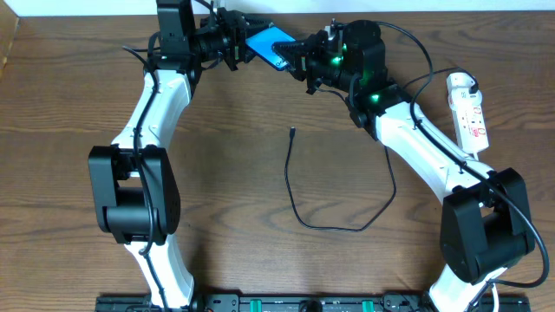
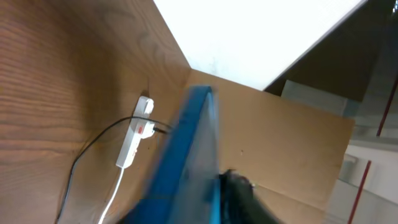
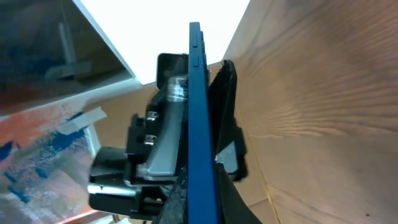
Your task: Plug charger to phone and switch on socket
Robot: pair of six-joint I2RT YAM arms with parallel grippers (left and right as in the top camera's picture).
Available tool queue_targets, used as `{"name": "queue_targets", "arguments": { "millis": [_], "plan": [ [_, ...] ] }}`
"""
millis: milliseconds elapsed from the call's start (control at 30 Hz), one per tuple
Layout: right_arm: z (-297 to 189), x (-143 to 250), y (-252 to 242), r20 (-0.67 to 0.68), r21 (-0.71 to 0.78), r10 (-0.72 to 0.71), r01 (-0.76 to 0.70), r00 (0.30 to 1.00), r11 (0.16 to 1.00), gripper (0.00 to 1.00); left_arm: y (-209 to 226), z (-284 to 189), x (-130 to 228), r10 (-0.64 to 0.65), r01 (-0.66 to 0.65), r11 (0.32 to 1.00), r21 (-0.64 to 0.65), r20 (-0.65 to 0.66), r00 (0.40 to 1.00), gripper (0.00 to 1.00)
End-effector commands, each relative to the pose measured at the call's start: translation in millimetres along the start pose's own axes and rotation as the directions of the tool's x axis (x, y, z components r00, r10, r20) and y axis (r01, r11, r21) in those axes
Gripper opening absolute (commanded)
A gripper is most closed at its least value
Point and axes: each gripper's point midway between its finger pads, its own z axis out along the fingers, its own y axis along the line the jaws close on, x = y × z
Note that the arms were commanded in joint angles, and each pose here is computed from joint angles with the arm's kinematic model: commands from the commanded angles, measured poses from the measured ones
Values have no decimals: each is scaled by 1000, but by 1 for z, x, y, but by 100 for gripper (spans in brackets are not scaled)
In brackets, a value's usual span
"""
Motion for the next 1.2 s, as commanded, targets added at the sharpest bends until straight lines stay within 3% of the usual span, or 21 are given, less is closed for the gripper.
{"name": "queue_targets", "arguments": {
  "millis": [0,133,200,267,367,467,533,600,733,900,1167],
  "plan": [
    [-4,9,16,-7,-30,-8,7,1000,1000,2,-18,-3,6,35,-35,999,23,2,999,8],
    [-4,8,14,-6,-23,-41,41,999,999,16,-18,-3,4,39,-39,999,22,10,999,7],
    [-4,8,12,-7,-16,-79,79,997,997,31,-18,-4,3,62,-62,998,21,17,998,7],
    [-5,7,12,-7,-14,-130,130,991,991,38,-18,-7,0,117,-117,993,22,24,993,7],
    [-9,3,12,-19,-21,-296,295,955,955,46,-18,-16,-6,256,-257,966,21,37,966,7],
    [-18,0,11,-68,-44,-468,466,881,884,61,-19,-29,-9,382,-382,923,37,22,924,7],
    [-27,-5,5,-106,-52,-565,563,818,825,63,-19,-42,-12,430,-429,901,55,8,903,7],
    [-34,-16,-8,-129,-14,-585,588,801,809,63,-19,-54,-13,451,-449,890,75,-4,893,7],
    [-49,-33,-56,-181,168,-533,560,826,811,61,-12,-89,-26,431,-429,899,89,-3,902,7],
    [-52,-30,-126,-229,444,-470,522,852,728,57,11,-115,-40,348,-349,936,49,28,937,7],
    [-35,-8,-202,-322,568,-323,455,890,686,50,33,-115,-37,263,-263,965,13,14,965,7]
  ]
}}
